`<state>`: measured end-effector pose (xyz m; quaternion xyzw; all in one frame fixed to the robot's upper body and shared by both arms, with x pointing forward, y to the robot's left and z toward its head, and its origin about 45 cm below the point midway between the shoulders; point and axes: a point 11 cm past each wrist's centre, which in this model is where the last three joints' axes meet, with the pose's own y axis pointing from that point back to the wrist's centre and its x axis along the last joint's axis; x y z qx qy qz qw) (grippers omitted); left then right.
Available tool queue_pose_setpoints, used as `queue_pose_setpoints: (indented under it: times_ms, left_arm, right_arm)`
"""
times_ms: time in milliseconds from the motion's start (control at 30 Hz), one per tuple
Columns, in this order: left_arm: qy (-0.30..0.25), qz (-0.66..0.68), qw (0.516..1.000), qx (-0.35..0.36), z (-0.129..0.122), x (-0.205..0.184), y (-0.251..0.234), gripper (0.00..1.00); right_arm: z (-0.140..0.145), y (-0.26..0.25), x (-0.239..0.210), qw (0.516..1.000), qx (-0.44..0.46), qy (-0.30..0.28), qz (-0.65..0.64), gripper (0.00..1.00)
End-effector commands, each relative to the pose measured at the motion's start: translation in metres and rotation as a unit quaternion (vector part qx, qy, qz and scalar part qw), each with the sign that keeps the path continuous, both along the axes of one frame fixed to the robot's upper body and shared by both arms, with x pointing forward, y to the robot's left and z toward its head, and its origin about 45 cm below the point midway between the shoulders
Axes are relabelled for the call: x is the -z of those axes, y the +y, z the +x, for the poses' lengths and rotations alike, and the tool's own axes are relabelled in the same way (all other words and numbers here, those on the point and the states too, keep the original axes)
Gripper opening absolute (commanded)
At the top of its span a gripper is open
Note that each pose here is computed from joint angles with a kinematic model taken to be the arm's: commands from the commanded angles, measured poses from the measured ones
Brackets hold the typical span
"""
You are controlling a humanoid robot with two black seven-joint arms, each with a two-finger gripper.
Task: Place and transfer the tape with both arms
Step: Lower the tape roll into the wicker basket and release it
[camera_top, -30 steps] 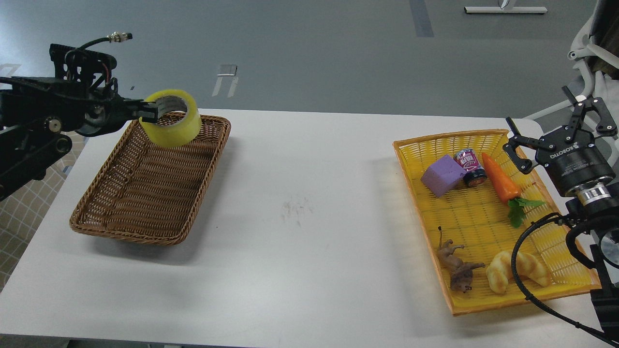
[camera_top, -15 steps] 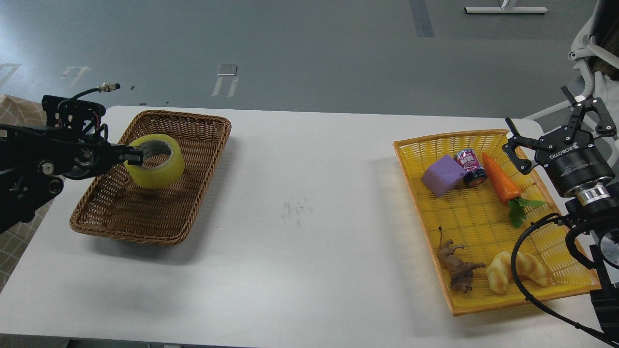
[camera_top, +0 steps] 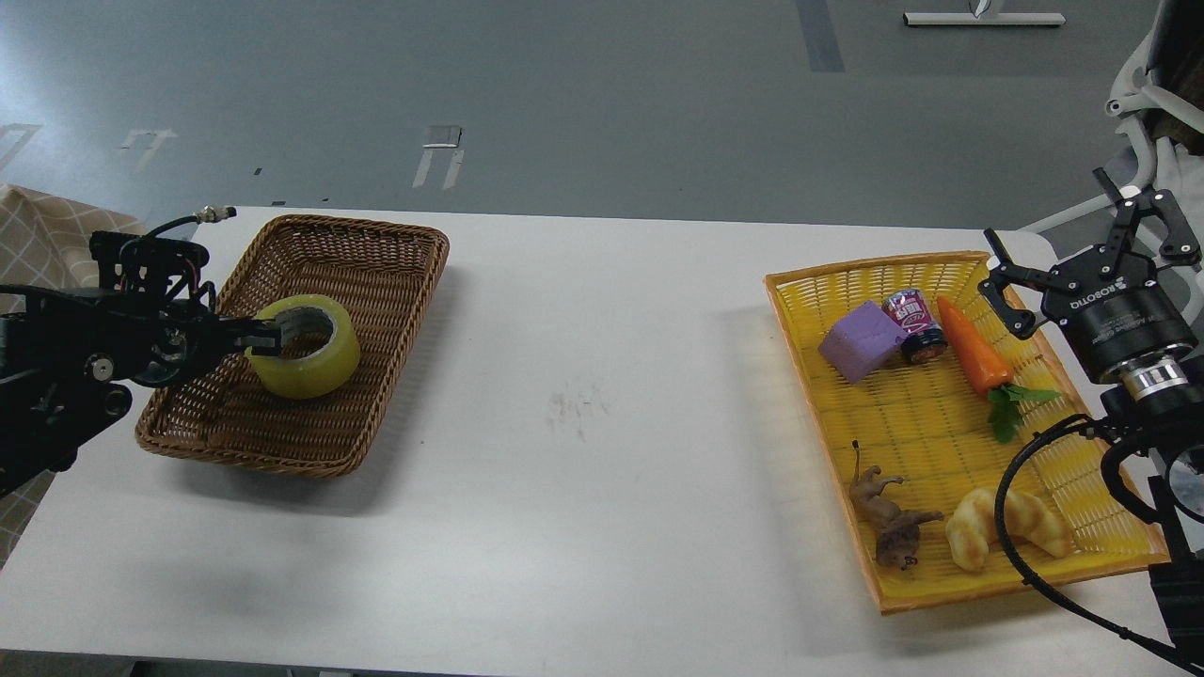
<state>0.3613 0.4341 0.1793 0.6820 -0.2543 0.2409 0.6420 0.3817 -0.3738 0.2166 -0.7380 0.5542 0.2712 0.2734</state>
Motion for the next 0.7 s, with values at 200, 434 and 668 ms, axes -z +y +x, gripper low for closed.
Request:
queue_pose_setpoints:
  times_ms: [200,434,668]
  left_arm:
    - [-0.003,0.001,1.000,-0.005,0.000,-0.001,0.002,0.12]
    - [-0.002,-0.035,0.999,-0.025,0.000,-0.004,-0.001,0.87]
    - [-0.013,-0.061,0.997,-0.040,0.005,-0.015,-0.001,0.90]
  right_arm:
    - [0.000,0.000,0.002,1.000,0.001,0.002,0.001,1.00]
    - [0.000,0.000,0.002,1.000,0.001,0.002,0.000,1.00]
    - [0.000,0.000,0.000,1.000,0.001,0.000,0.001,1.00]
